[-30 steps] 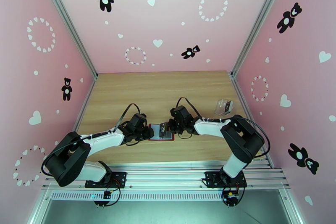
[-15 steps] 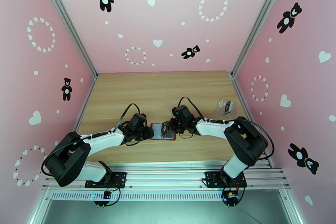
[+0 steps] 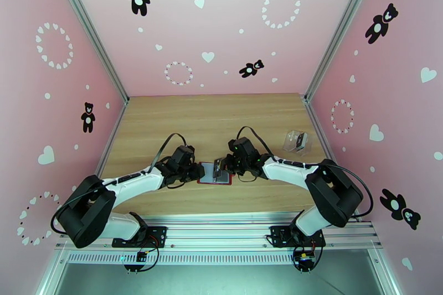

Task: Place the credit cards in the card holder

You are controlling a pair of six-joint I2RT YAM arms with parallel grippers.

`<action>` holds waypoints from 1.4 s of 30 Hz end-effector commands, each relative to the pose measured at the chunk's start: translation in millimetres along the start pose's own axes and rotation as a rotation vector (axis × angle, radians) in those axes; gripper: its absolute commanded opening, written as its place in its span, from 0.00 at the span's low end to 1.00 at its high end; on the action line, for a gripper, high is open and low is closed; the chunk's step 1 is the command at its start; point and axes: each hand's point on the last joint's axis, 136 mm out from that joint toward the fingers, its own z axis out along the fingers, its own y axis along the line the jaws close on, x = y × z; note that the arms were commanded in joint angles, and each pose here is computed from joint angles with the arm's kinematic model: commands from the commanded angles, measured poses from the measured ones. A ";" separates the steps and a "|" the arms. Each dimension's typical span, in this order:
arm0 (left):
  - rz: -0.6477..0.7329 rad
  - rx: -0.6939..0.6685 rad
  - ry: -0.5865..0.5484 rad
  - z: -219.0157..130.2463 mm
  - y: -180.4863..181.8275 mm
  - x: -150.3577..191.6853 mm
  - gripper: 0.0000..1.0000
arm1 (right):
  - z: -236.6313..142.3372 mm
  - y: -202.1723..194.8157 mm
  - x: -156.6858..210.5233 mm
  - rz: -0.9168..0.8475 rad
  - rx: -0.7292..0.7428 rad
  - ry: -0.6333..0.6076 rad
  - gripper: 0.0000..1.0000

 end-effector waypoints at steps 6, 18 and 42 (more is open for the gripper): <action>0.019 -0.030 0.036 12.6 3.8 5.7 0.31 | 10.2 -15.1 2.1 0.011 0.045 0.019 0.00; 0.008 -0.051 0.055 19.9 12.5 11.5 0.31 | 18.0 -20.2 4.0 0.026 0.040 0.035 0.00; 0.006 -0.054 0.055 19.9 15.4 13.8 0.31 | 20.7 -25.5 17.6 0.057 0.024 0.067 0.00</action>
